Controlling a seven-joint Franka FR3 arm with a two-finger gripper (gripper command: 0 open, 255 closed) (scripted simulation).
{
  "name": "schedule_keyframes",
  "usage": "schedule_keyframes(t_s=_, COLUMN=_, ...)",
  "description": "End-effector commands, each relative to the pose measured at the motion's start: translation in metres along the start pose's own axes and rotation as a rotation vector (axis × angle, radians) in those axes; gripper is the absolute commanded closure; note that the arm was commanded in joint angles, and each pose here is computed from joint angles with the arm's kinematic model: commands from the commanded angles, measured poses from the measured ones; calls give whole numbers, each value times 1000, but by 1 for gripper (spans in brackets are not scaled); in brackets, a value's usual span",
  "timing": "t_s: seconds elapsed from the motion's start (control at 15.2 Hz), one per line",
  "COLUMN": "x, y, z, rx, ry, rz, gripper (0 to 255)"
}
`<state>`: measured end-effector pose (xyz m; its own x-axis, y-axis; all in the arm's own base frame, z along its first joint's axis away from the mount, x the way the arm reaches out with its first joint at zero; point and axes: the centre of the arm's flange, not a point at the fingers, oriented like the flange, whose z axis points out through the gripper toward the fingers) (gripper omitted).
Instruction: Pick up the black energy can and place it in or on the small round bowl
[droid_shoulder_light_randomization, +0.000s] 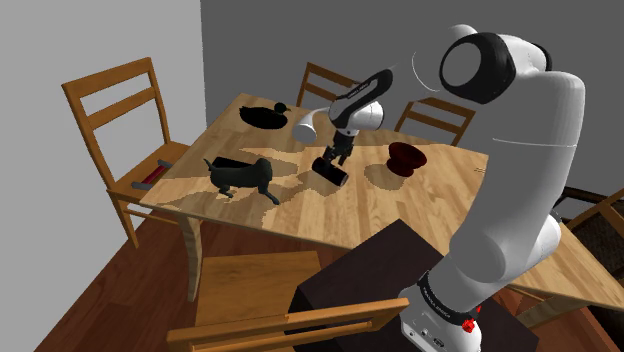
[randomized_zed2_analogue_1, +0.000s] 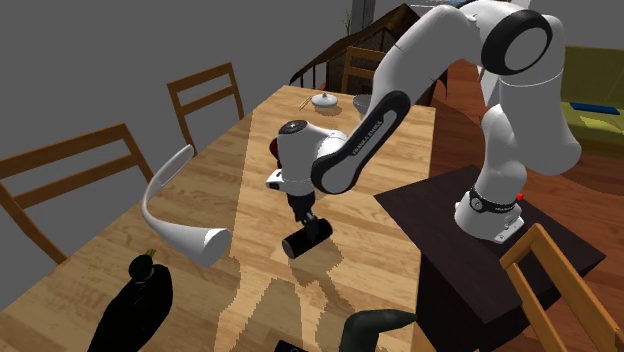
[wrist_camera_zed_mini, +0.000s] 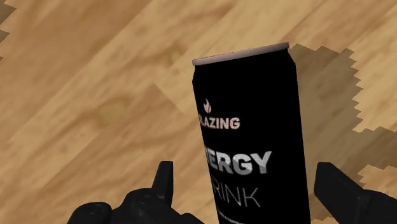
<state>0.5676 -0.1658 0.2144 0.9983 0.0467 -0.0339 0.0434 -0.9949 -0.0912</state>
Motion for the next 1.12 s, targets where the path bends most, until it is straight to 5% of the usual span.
schedule_keyframes(t_s=0.0, x=-2, y=0, z=11, rx=0, ry=0, rz=-1, gripper=0)
schedule_keyframes(t_s=0.66, x=-2, y=0, z=24, rx=0, ry=0, rz=-1, gripper=0)
schedule_keyframes(t_s=0.73, x=-2, y=0, z=24, rx=0, ry=0, rz=-1, gripper=255)
schedule_keyframes(t_s=1.06, x=-2, y=0, z=24, rx=0, ry=0, rz=-1, gripper=255)
